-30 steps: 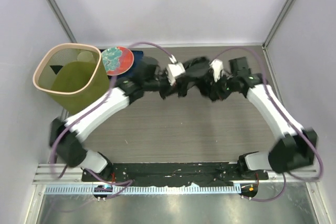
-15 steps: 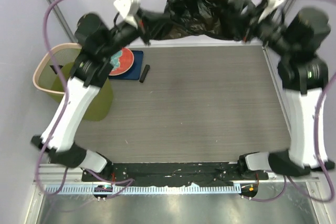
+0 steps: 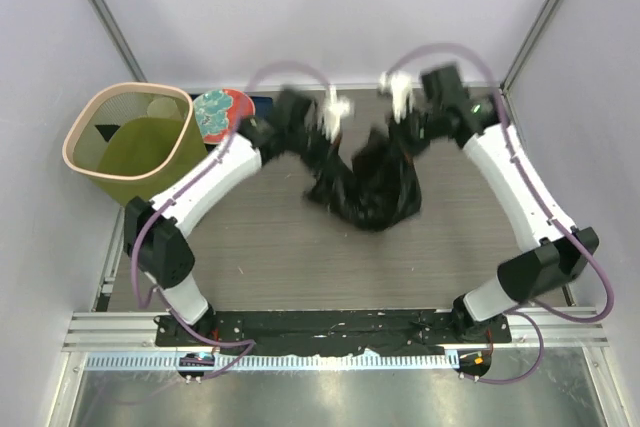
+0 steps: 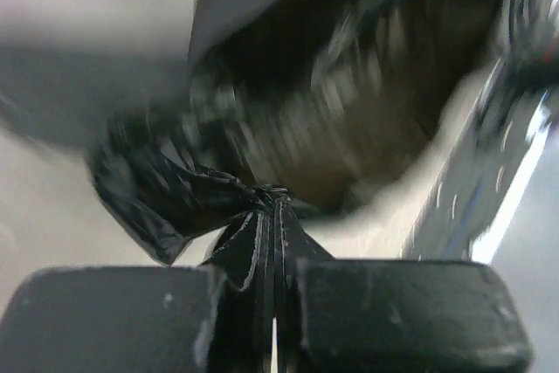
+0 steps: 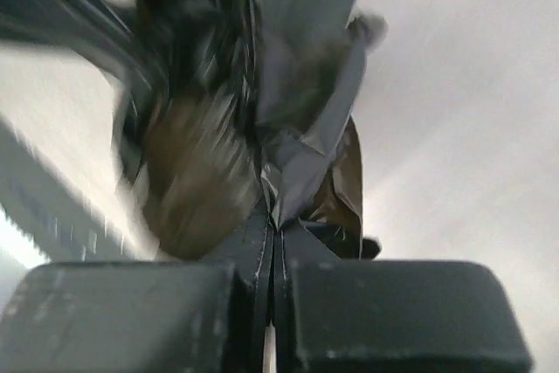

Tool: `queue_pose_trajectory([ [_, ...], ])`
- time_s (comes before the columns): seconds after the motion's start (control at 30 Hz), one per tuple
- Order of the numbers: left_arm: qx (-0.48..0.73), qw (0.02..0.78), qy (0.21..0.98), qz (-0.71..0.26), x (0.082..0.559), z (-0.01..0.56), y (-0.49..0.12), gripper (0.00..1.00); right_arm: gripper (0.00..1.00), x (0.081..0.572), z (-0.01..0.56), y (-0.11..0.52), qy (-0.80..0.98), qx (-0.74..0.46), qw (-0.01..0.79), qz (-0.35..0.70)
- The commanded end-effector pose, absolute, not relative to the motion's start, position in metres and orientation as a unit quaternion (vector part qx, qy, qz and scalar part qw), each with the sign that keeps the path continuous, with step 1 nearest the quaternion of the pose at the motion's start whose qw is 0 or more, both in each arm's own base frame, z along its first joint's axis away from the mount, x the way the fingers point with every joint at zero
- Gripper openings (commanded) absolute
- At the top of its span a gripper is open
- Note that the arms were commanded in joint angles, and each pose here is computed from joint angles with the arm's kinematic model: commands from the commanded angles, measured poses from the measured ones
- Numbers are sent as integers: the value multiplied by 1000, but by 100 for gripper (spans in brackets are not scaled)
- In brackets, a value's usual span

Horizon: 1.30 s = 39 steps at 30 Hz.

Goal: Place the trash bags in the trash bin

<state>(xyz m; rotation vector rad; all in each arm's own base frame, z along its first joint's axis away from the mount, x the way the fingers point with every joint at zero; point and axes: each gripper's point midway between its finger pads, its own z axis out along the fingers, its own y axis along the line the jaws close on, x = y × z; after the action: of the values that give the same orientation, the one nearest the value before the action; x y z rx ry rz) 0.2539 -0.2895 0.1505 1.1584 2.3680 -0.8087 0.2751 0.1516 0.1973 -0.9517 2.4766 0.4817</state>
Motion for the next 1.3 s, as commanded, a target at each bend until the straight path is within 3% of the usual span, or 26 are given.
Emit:
queue_pose_trajectory([
  [0.0, 302, 633, 590, -400, 353, 550, -308, 0, 1, 343, 545, 171, 680, -285, 642, 210],
  [0.03, 282, 700, 521, -399, 343, 619, -290, 0, 1, 342, 588, 164, 634, -268, 694, 211],
  [0.1, 285, 761, 436, -387, 320, 669, -276, 0, 1, 329, 621, 160, 590, -265, 735, 207],
  [0.17, 300, 740, 459, -389, 316, 625, -290, 0, 1, 327, 601, 174, 595, -287, 713, 235],
  [0.2, 326, 721, 489, -367, 327, 581, -302, 0, 1, 338, 506, 181, 673, -284, 640, 239],
  [0.27, 393, 578, 633, -333, 340, 411, -340, 0, 1, 341, 399, 189, 725, -331, 573, 189],
  [0.3, 458, 436, 716, -296, 319, 291, -334, 0, 1, 332, 278, 187, 800, -360, 453, 158],
  [0.4, 480, 222, 803, -275, 260, 138, -305, 0, 1, 285, 133, 142, 883, -383, 251, 99],
  [0.43, 470, 214, 811, -276, 254, 131, -299, 0, 1, 270, 125, 140, 890, -379, 224, 120],
  [0.47, 468, 242, 798, -291, 250, 152, -298, 0, 1, 262, 129, 142, 887, -385, 217, 135],
  [0.57, 450, 349, 753, -329, 269, 225, -313, 0, 1, 273, 207, 169, 855, -370, 305, 200],
  [0.6, 445, 420, 710, -348, 290, 295, -328, 0, 1, 295, 275, 180, 821, -367, 384, 210],
  [0.67, 386, 496, 685, -367, 324, 382, -327, 0, 1, 333, 347, 182, 796, -325, 463, 214],
  [0.7, 364, 577, 623, -382, 345, 465, -328, 0, 1, 344, 438, 179, 739, -312, 558, 210],
  [0.73, 313, 603, 611, -406, 359, 502, -311, 0, 1, 370, 466, 165, 728, -284, 591, 200],
  [0.77, 307, 644, 565, -415, 363, 538, -305, 0, 1, 362, 525, 160, 682, -273, 647, 206],
  [0.8, 305, 663, 546, -412, 362, 557, -297, 0, 1, 363, 541, 155, 667, -271, 664, 199],
  [0.93, 353, 683, 512, -383, 342, 555, -286, 0, 1, 348, 553, 149, 631, -290, 699, 174],
  [1.03, 368, 663, 528, -381, 334, 514, -285, 0, 1, 337, 520, 144, 632, -296, 698, 160],
  [1.17, 370, 546, 662, -357, 334, 378, -275, 0, 1, 348, 404, 125, 739, -276, 601, 126],
  [1.27, 375, 498, 702, -344, 323, 318, -267, 0, 1, 338, 360, 122, 767, -272, 567, 129],
])
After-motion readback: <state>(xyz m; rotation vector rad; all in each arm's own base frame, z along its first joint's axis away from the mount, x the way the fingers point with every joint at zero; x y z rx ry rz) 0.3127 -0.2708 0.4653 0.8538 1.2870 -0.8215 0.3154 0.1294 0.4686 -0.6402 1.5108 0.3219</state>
